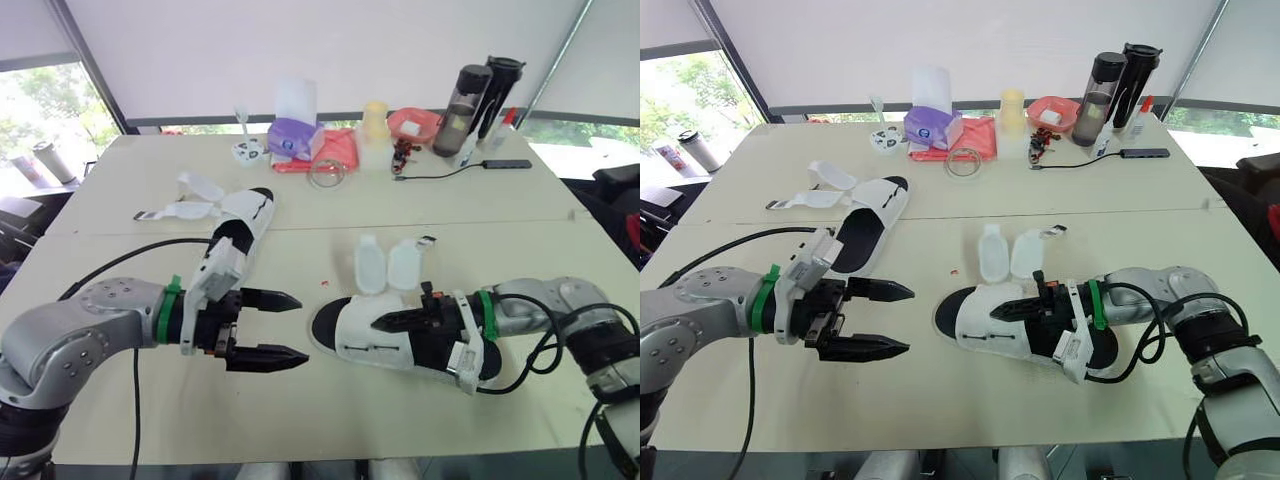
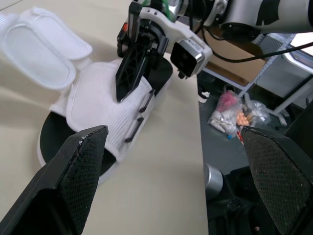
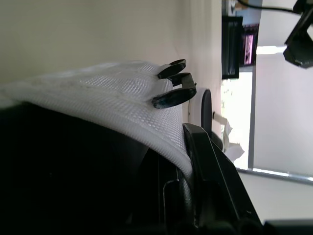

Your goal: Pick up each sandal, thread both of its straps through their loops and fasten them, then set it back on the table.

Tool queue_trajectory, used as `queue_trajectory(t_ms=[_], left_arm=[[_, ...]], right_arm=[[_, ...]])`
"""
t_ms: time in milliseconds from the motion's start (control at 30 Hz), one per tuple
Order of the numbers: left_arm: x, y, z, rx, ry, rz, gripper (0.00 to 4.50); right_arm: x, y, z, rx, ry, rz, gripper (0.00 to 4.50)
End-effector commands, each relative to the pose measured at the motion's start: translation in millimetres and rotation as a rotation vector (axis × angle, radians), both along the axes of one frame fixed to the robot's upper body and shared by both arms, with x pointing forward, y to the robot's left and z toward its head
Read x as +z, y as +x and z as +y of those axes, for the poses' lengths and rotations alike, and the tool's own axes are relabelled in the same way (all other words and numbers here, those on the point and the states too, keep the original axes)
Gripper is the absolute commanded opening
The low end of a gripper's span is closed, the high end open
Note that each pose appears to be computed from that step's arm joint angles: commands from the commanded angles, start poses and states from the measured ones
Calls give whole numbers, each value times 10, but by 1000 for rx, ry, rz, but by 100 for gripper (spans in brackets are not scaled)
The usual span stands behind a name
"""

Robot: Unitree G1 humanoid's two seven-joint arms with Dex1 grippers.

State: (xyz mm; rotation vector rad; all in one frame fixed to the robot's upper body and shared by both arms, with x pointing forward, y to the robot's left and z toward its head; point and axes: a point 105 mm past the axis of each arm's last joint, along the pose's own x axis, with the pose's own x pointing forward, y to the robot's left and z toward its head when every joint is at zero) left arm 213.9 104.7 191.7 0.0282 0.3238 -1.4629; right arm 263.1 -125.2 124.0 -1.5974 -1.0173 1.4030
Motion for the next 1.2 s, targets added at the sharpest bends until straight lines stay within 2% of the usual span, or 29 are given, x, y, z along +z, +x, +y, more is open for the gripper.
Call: queue_trajectory(t_ms=[33,400,500,700,733,933,1067,1167,1200], left_arm=[[45,-51,0,-8,1,-30,450],[-40,-78,-58,-18,-7,-14,450],[-69,-75,-61,-17,-10,-6,450],[-198,-12,1,4,1,23,450],[-206,12,1,10,-1,19,450],[-222,124,1,46,-20,-9,450],[-283,265,29,91,-28,-36,450],[-303,345,70,109,-29,-48,370],[-307,366,82,111,-28,-49,320]], right_arm=[[128,21,23,26,50,-42,3],[111,8,-8,41,59,-40,3],[95,37,-17,30,50,-16,104],[167,31,-39,19,81,-13,412],[200,28,-44,13,100,-28,448],[309,38,-165,-85,156,-71,448],[498,-21,-329,-201,256,-115,448],[584,-166,-372,-264,301,-127,450],[593,-212,-401,-296,307,-126,450]])
